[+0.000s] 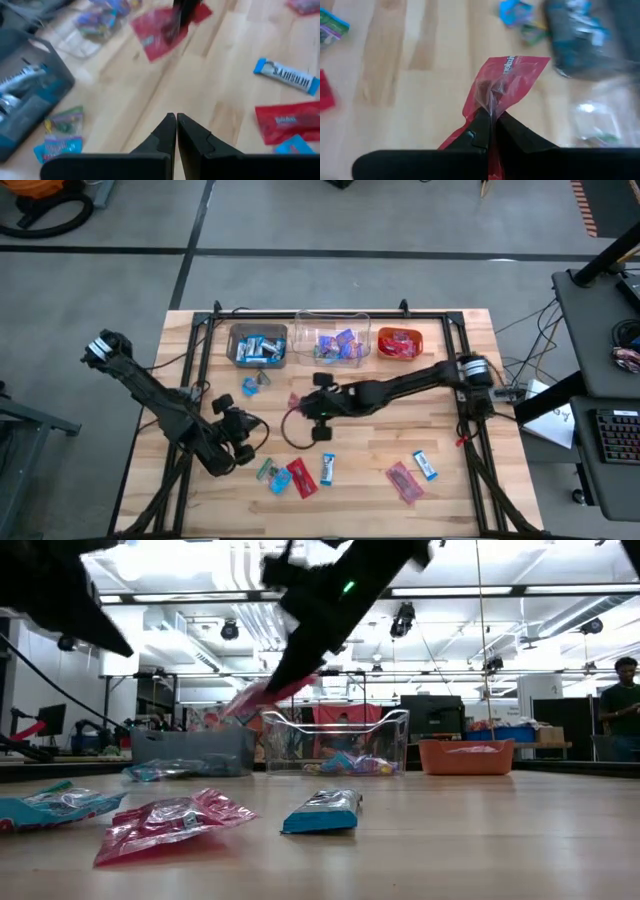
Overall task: Sort candy
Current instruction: Put the red candy into the orange bin
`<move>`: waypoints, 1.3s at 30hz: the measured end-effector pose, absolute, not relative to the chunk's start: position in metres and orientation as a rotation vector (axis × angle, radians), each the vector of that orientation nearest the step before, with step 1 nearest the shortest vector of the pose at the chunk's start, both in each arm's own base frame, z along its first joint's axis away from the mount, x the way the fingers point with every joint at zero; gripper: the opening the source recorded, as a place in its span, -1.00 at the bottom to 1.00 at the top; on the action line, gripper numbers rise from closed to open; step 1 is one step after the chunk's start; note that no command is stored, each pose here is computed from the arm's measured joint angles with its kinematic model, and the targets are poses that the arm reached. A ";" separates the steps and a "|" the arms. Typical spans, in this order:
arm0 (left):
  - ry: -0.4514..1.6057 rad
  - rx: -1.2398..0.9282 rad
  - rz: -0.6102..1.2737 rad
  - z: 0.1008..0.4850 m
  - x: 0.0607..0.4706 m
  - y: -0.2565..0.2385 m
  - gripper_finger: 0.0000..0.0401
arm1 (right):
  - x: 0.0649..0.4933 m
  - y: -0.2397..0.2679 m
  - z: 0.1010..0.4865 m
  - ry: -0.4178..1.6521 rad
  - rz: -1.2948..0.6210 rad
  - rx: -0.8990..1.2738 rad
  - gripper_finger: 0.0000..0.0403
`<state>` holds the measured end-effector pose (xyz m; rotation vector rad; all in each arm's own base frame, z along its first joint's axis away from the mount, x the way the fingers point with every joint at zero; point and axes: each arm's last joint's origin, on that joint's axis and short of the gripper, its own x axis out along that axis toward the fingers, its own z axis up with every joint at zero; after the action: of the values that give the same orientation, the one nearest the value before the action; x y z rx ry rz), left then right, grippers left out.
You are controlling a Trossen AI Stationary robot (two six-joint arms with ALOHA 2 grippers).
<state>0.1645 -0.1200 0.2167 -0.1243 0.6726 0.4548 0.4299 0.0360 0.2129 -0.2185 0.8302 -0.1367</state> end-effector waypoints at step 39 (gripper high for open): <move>0.538 -0.033 0.524 0.225 0.162 -0.112 -1.00 | 0.203 -0.136 0.180 0.752 -1.270 0.479 -0.94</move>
<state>0.1615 -0.1116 0.2250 -0.0325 0.5383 0.5237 0.2029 -0.1358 0.1800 0.4792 0.7519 -1.2697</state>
